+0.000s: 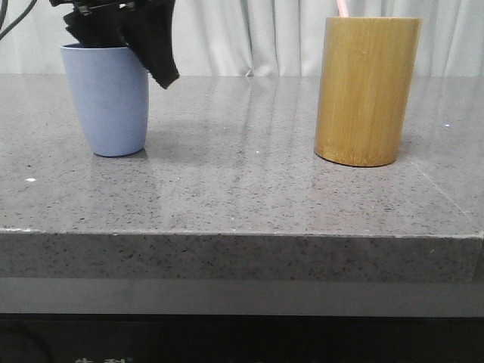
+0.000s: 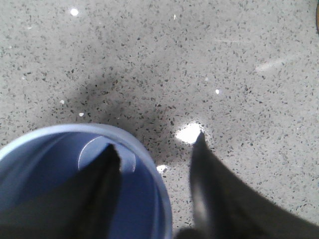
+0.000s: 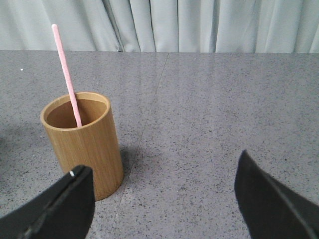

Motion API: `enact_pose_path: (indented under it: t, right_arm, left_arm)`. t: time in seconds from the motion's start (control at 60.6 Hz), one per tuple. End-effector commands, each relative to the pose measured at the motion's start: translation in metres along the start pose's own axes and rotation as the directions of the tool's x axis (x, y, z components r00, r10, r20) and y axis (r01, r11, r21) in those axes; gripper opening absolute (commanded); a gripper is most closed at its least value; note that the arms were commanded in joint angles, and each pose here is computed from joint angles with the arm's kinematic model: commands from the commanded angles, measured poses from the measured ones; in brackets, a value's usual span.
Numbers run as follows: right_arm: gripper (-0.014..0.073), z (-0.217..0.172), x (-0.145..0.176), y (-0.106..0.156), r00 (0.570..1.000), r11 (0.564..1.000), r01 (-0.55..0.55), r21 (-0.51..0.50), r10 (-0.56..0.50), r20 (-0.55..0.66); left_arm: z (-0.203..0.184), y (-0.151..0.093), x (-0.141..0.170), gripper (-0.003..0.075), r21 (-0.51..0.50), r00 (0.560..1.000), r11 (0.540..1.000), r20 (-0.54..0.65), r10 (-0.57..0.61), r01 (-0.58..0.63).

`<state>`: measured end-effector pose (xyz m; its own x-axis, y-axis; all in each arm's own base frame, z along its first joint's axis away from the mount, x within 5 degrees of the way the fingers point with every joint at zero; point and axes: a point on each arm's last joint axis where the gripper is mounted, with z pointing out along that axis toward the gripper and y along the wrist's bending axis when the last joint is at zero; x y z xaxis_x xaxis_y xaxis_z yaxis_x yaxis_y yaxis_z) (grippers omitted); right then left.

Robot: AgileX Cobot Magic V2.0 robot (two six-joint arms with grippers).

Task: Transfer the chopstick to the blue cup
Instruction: 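Lower the left gripper and grasp the blue cup's rim, then lift the blue cup and set it beside the bamboo cup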

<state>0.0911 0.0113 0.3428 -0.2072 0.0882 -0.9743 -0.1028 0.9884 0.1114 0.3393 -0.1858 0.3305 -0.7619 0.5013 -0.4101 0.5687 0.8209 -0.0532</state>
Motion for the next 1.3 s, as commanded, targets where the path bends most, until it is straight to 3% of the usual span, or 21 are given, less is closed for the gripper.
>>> enact_pose_path:
  t: [0.0,0.116,0.413,0.693,0.941,1.288]
  right_arm:
    - [0.0590,-0.001,-0.016,0.000,0.995,1.000,-0.004,0.006,0.004,0.097]
    - [0.0590,-0.001,-0.016,0.000,0.995,1.000,-0.004,0.006,0.004,0.097]
    - [0.0590,-0.001,-0.016,0.000,0.995,1.000,-0.005,0.006,0.005,0.096]
    - [0.0578,-0.001,-0.016,0.000,0.995,1.000,-0.005,0.006,0.005,0.097]
    - [0.0578,-0.001,-0.016,0.000,0.995,1.000,-0.005,0.006,0.005,0.097]
    - [0.0578,-0.001,-0.016,0.000,0.995,1.000,-0.005,0.006,0.005,0.097]
  left_arm:
    - [-0.028,-0.006,-0.007,0.0127,-0.002,0.993,1.000,0.114,0.012,-0.012]
    - [-0.028,-0.005,-0.008,-0.0020,-0.006,0.992,1.000,0.122,0.014,-0.013]
    - [-0.044,-0.017,-0.006,-0.0019,0.020,0.998,0.999,0.052,0.043,-0.044]
    - [-0.068,-0.054,-0.027,-0.0019,0.048,0.977,0.989,0.167,0.134,-0.143]
    - [-0.046,-0.097,-0.041,-0.0019,0.094,0.962,0.967,0.164,0.219,-0.236]
    - [-0.024,-0.110,-0.043,-0.0016,0.153,0.967,0.958,0.124,0.224,-0.242]
